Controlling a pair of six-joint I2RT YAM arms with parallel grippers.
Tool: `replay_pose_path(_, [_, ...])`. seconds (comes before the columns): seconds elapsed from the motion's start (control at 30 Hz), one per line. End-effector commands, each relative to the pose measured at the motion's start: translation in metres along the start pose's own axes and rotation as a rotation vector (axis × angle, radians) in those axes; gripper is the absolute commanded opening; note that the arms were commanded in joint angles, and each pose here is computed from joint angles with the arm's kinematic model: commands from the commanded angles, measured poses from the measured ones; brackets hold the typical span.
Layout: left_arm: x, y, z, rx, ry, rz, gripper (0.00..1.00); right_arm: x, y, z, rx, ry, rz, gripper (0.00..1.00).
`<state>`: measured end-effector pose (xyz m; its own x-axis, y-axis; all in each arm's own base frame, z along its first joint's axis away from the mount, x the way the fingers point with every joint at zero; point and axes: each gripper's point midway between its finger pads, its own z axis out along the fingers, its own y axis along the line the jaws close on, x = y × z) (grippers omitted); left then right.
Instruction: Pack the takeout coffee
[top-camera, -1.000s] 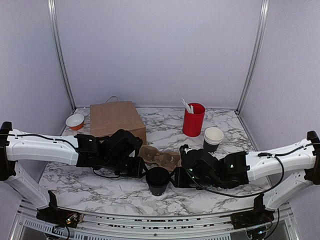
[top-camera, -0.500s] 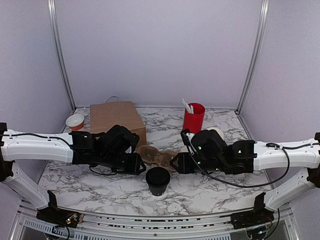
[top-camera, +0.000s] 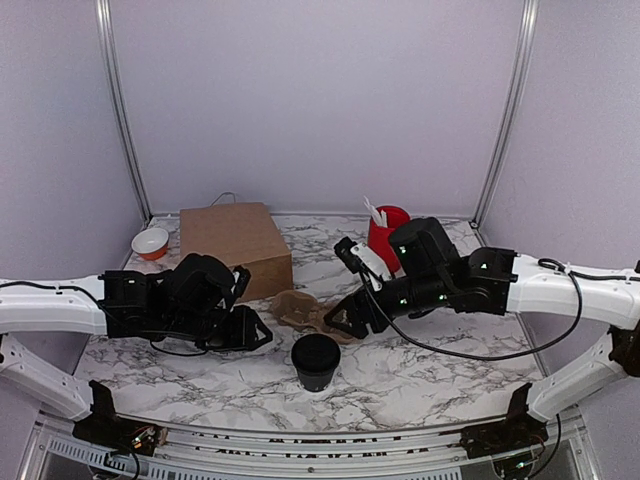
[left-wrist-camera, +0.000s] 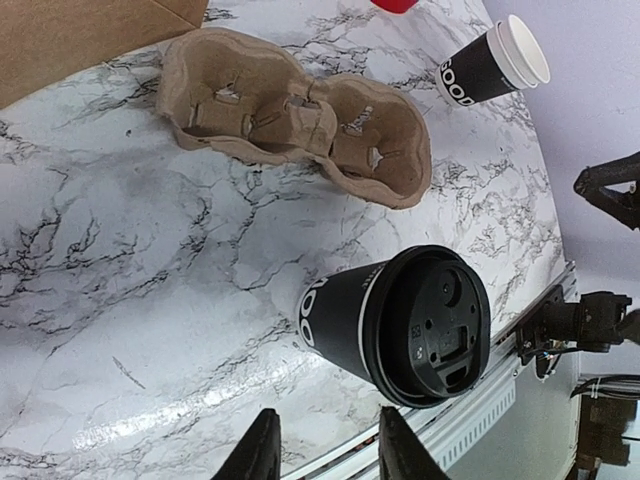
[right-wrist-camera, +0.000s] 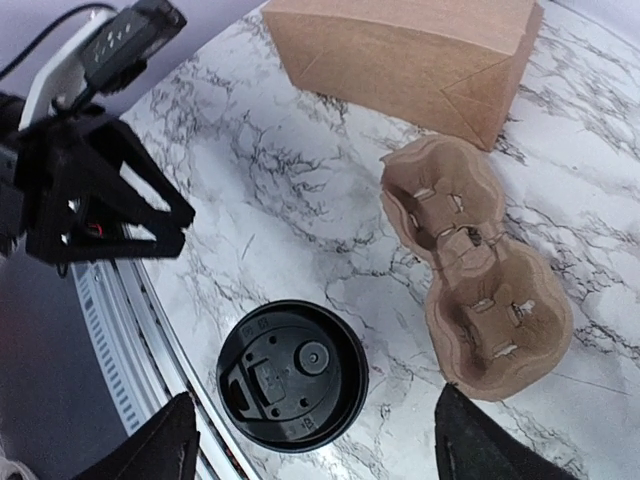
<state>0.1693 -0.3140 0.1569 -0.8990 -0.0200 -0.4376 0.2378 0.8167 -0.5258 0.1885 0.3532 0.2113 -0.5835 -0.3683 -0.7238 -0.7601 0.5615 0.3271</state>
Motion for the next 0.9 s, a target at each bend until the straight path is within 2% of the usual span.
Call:
replay_pose_path(0.0, [-0.008, 0.015, -0.016, 0.007, -0.053, -0.039, 0.35, 0.004, 0.018, 0.003, 0.000, 0.069, -0.183, 0.83])
replay_pose_path(0.1, [-0.017, 0.026, -0.023, 0.024, -0.070, -0.045, 0.36, 0.018, 0.018, 0.017, 0.045, 0.152, -0.265, 0.88])
replay_pose_path(0.3, [-0.043, 0.039, -0.033, 0.097, -0.070, -0.074, 0.36, 0.025, 0.015, 0.035, 0.072, 0.272, -0.316, 0.92])
replay_pose_path(0.57, [-0.059, 0.026, -0.038, 0.153, -0.065, -0.054, 0.37, 0.031, 0.028, 0.045, 0.046, 0.339, -0.390, 0.93])
replay_pose_path(0.87, [-0.061, 0.041, -0.049, 0.128, -0.147, -0.108, 0.39, 0.038, 0.029, 0.049, 0.016, 0.380, -0.471, 0.92])
